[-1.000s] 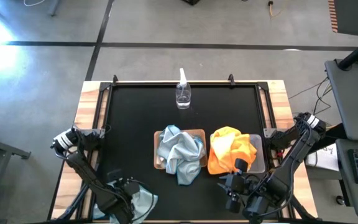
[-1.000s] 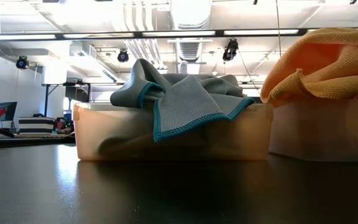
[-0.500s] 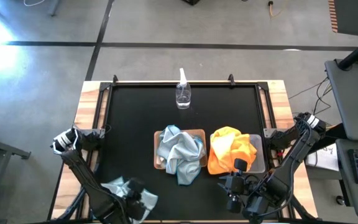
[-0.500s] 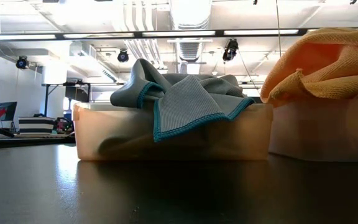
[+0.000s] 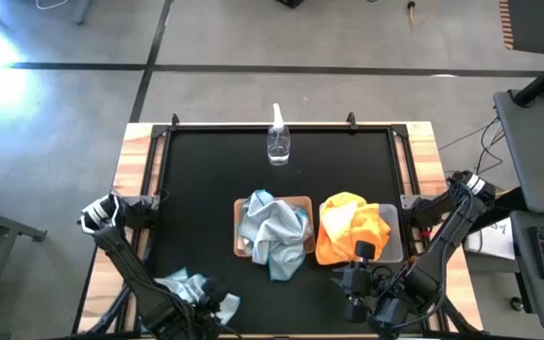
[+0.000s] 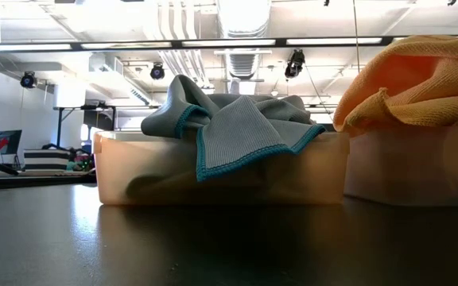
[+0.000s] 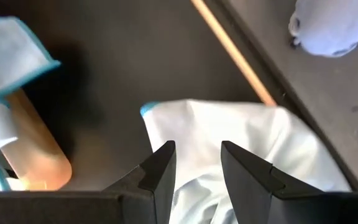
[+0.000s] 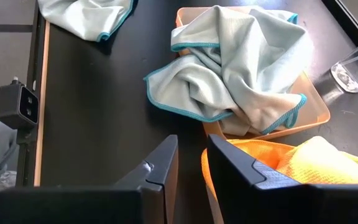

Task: Sort microfiber towel by color & place in baskets
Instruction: Put the blue towel into the orange bin

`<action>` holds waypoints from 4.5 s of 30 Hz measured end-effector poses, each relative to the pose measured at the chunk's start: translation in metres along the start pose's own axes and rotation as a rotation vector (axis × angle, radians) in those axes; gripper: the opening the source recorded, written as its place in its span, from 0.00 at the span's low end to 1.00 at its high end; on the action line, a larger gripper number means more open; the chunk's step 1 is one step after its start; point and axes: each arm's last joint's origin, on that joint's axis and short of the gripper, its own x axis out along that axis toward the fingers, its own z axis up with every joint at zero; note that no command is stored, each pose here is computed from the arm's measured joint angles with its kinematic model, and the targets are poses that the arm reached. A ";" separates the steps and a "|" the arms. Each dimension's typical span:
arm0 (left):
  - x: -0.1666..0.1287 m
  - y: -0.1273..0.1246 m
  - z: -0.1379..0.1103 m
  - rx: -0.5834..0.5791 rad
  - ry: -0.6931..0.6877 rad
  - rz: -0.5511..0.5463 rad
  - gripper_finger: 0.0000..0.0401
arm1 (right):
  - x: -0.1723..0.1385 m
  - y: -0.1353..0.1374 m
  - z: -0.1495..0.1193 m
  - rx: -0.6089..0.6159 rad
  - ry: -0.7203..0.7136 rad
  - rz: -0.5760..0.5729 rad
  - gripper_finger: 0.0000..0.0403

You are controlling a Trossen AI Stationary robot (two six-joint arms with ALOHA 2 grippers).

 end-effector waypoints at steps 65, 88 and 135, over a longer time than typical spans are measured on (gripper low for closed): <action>0.091 -0.020 -0.061 -0.137 -0.104 -0.053 0.00 | 0.000 0.000 0.000 -0.004 0.000 0.000 0.18; -0.041 0.009 0.006 -0.066 -0.029 0.284 0.00 | 0.000 0.000 0.000 -0.004 0.000 0.000 0.19; -0.202 0.166 0.022 -0.339 -0.295 1.266 0.00 | 0.000 0.000 0.000 -0.006 0.000 0.000 0.18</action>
